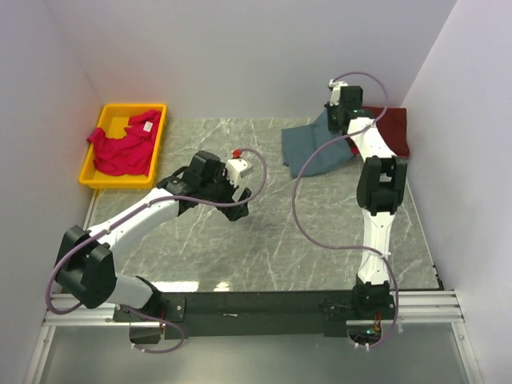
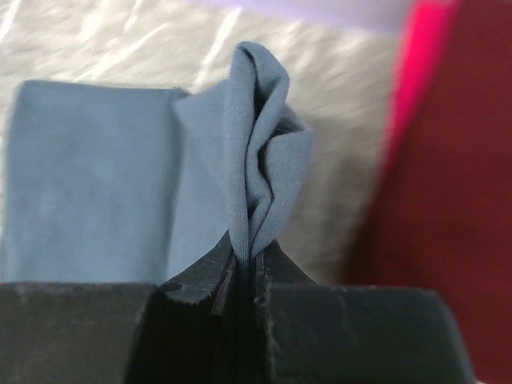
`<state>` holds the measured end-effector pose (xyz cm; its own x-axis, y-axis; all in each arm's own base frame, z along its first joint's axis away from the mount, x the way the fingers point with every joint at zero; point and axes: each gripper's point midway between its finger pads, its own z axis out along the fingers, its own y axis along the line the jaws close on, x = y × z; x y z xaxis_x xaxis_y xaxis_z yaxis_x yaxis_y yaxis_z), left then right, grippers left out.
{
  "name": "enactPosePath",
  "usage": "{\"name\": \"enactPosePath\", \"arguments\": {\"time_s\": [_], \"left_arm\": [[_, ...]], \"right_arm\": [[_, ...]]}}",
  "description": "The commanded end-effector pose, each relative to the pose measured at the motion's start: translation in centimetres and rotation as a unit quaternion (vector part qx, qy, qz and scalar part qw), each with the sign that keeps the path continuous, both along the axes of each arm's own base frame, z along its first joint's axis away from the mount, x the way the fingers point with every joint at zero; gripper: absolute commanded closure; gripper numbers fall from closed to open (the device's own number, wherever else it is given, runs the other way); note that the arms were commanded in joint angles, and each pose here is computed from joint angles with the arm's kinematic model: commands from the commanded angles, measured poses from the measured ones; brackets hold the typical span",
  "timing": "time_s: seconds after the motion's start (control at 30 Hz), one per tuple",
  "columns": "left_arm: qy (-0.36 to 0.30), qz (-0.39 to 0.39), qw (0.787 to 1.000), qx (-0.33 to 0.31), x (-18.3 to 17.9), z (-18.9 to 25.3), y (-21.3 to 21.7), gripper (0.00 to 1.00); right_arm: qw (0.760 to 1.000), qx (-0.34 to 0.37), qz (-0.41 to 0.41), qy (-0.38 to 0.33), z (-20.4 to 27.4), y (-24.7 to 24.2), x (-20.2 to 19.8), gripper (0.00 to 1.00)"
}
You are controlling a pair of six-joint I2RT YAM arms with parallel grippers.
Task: Fold and stack the t-shirts
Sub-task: Neatly place the folded tshirt to the corner
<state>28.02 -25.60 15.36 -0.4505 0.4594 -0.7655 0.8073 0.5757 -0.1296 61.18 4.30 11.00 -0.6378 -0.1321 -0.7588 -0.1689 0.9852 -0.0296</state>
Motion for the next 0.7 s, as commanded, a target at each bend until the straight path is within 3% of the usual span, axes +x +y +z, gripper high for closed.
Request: {"name": "enactPosePath", "arguments": {"time_s": [0.0,0.67], "left_arm": [[0.003,-0.006,1.0,-0.023,-1.1,1.2,0.1,0.01],[0.0,-0.017,0.999,-0.027,-2.1,0.2,0.6,0.01]], "right_arm": [[0.991,-0.075,0.01,-0.107,7.6,-3.0,3.0,1.0],[0.973,-0.102,-0.005,-0.209,18.7,-5.4,2.4,1.0]]}}
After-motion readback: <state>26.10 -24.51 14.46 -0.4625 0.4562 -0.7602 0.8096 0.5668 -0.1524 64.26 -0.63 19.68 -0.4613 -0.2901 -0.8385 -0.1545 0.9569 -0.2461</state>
